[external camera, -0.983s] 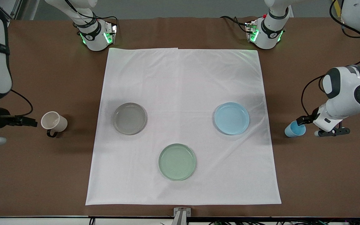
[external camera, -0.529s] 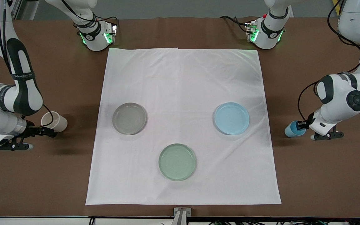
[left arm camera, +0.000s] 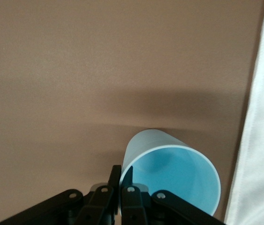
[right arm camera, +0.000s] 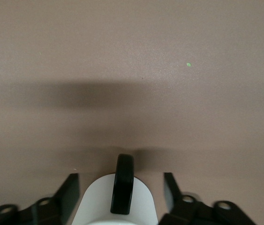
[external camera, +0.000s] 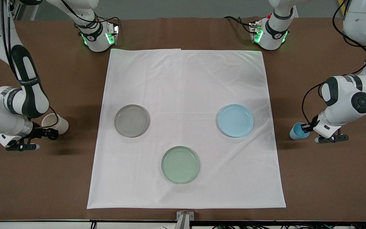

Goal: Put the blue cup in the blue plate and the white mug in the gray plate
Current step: 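Carry the blue cup onto the blue plate while the right gripper lifts the mug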

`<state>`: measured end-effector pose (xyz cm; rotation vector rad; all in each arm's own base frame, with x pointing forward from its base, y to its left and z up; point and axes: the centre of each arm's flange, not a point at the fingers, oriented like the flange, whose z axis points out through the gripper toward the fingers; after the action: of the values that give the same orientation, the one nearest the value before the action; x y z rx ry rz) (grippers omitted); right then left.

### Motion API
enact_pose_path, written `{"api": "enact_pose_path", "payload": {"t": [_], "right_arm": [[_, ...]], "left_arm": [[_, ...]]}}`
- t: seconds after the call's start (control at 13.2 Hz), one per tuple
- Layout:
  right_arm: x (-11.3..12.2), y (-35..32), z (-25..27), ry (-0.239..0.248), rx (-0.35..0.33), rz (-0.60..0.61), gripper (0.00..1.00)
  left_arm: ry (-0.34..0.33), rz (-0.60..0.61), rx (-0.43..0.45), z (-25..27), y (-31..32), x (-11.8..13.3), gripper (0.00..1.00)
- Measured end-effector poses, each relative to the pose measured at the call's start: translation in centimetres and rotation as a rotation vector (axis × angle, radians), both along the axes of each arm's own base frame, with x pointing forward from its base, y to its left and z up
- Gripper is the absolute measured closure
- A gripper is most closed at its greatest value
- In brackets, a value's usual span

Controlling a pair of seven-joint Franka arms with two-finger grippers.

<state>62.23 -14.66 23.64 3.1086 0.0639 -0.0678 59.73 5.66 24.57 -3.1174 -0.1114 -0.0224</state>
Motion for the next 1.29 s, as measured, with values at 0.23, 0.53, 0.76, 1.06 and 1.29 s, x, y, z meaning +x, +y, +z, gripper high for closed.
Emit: {"api": "enact_pose_path", "payload": {"t": [0.23,0.53,0.76,1.06,1.29], "right_arm": [[-0.2,0.0,-0.4,0.008,0.002,0.0,0.41],[-0.3,0.0,-0.5,0.01,0.002,0.002,0.58],[-0.2,0.0,-0.5,0.004,0.001,0.003,0.63],[-0.2,0.0,-0.5,0.003,0.001,0.004,0.81],[-0.1,0.1,-0.4,0.004,0.003,0.006,0.81]], "left_arm": [[0.062,0.016,-0.004,4.6,-4.7,0.1,0.96],[0.099,0.122,-0.006,8.9,-15.6,-1.2,0.96],[0.118,0.168,-0.011,8.0,-21.0,-2.4,0.96],[0.134,0.227,-0.011,6.8,-25.9,-3.1,0.96],[0.136,0.254,-0.02,6.5,-26.8,-2.6,0.82]]}}
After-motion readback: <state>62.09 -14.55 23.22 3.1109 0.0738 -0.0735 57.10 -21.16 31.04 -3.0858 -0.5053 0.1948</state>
